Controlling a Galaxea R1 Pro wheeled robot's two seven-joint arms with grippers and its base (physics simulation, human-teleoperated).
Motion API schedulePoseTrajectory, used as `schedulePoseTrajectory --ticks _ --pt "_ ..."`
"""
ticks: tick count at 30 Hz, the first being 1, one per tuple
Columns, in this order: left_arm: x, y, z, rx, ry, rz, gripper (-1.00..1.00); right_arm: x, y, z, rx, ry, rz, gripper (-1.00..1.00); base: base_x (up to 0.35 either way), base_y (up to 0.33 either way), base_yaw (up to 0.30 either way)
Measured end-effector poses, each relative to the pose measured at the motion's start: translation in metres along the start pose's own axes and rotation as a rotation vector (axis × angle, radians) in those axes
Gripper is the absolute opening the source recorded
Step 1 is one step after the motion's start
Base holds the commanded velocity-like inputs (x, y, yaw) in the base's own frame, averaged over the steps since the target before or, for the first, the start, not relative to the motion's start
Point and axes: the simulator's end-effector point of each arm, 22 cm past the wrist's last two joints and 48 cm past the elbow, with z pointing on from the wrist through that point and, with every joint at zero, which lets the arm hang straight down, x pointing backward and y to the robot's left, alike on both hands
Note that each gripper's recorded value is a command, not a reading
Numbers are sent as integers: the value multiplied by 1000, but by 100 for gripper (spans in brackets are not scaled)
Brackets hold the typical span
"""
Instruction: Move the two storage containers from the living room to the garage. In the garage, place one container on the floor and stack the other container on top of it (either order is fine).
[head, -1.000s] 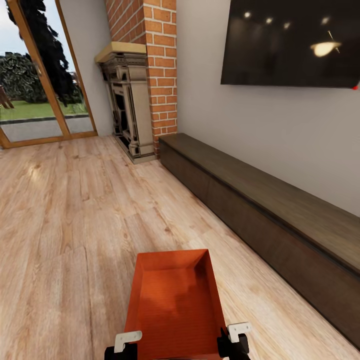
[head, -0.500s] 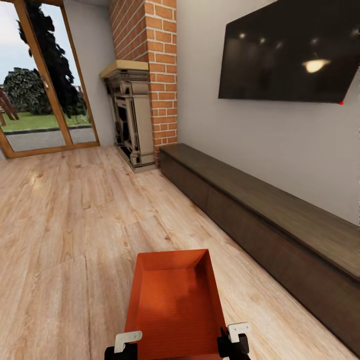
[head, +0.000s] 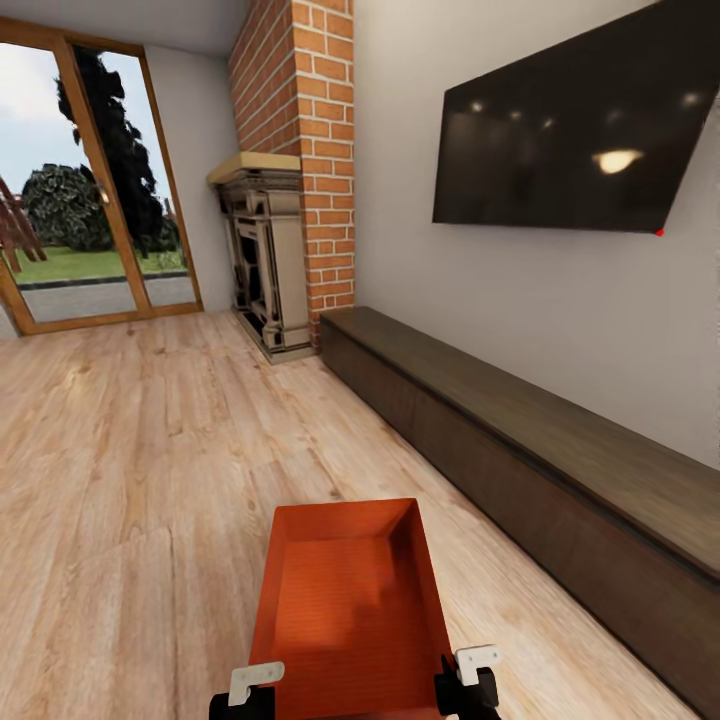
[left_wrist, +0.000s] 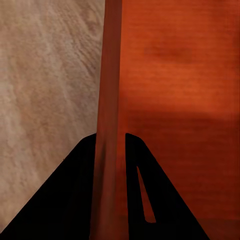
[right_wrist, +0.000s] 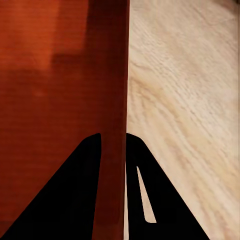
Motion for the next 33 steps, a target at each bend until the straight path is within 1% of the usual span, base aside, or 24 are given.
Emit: schedulePoseTrajectory --ticks 16,33 --pt "-32 -2 -7 5 -64 -3 -100 -32 -2 -7 6 -65 -2 -100 0 0 0" --pt "-67 -4 -24 5 -65 -6 -100 -69 -5 -22 6 -66 -6 -100 0 0 0"
